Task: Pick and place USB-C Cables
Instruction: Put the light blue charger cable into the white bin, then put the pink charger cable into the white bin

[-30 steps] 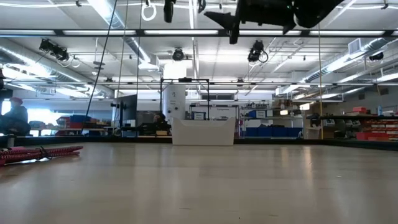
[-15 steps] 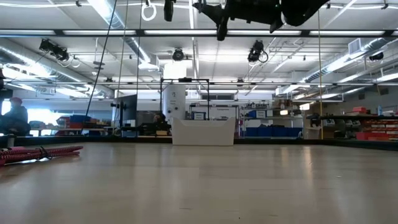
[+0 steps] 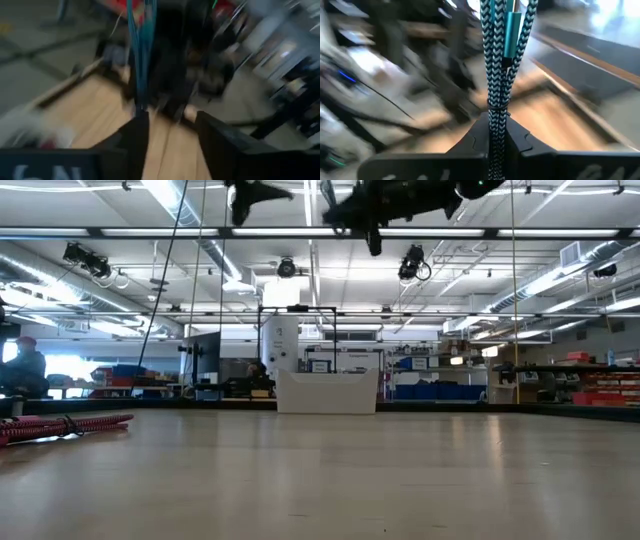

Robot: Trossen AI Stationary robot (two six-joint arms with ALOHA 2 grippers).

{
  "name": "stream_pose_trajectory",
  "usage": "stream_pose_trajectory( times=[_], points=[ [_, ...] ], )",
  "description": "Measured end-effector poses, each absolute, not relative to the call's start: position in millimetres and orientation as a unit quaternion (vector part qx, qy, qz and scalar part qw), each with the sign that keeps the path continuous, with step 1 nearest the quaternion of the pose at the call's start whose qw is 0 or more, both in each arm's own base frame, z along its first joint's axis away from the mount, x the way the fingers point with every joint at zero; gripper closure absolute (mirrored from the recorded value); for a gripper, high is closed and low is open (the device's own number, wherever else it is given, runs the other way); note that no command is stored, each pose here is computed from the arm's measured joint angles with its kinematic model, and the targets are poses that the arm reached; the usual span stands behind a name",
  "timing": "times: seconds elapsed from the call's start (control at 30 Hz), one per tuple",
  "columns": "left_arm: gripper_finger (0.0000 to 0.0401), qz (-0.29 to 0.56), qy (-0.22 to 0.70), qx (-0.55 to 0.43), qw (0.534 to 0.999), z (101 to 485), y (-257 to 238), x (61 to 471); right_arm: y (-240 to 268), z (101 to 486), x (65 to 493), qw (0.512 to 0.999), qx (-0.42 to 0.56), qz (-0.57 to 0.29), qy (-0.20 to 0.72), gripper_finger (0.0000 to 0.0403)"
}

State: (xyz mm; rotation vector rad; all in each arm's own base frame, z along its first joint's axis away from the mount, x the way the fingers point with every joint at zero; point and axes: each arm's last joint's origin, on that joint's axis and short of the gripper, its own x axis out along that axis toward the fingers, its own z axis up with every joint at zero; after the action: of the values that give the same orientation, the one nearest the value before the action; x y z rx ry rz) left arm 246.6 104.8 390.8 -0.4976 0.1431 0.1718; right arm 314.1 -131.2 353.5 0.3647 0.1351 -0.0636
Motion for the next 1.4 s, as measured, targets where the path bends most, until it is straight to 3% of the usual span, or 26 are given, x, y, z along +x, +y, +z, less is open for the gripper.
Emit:
stream_pose_trajectory(
  times=[0.2, 0.33, 0.5, 0.67, 0.9, 1.13, 1.27, 1.4],
  points=[
    [0.0182, 0.184, 0.192, -0.297, 0.917, 379.5, 97.3, 198.6, -181.4, 330.6, 331.6, 0.964, 0.084, -0.083, 0.239, 0.0383],
    [0.0188, 0.252, 0.244, -0.322, 0.879, 373.1, 88.1, 175.4, -214.1, 292.1, 358.3, 0.935, 0.037, -0.068, 0.345, 0.0383],
    [0.0210, 0.271, 0.254, -0.343, 0.863, 372.8, 81.6, 164.2, -236.9, 244.5, 384.8, 0.876, -0.040, -0.075, 0.475, 0.0373],
    [0.0226, 0.264, 0.251, -0.350, 0.863, 373.8, 77.1, 165.2, -248.3, 213.5, 396.5, 0.834, -0.081, -0.080, 0.539, 0.0364],
    [0.0236, 0.247, 0.259, -0.352, 0.865, 373.3, 69.4, 169.5, -252.8, 189.3, 402.6, 0.811, -0.107, -0.088, 0.568, 0.0354],
    [0.0239, 0.237, 0.262, -0.355, 0.866, 373.2, 64.7, 171.3, -251.4, 203.0, 404.1, 0.821, -0.117, -0.112, 0.548, 0.0287],
    [0.0239, 0.235, 0.262, -0.362, 0.863, 373.1, 62.8, 172.1, -249.0, 241.0, 391.2, 0.849, -0.060, -0.140, 0.507, 0.0263],
    [0.0239, 0.246, 0.260, -0.373, 0.856, 372.6, 58.2, 173.3, -246.9, 298.2, 363.4, 0.900, 0.008, -0.113, 0.420, 0.0271]
  ],
)
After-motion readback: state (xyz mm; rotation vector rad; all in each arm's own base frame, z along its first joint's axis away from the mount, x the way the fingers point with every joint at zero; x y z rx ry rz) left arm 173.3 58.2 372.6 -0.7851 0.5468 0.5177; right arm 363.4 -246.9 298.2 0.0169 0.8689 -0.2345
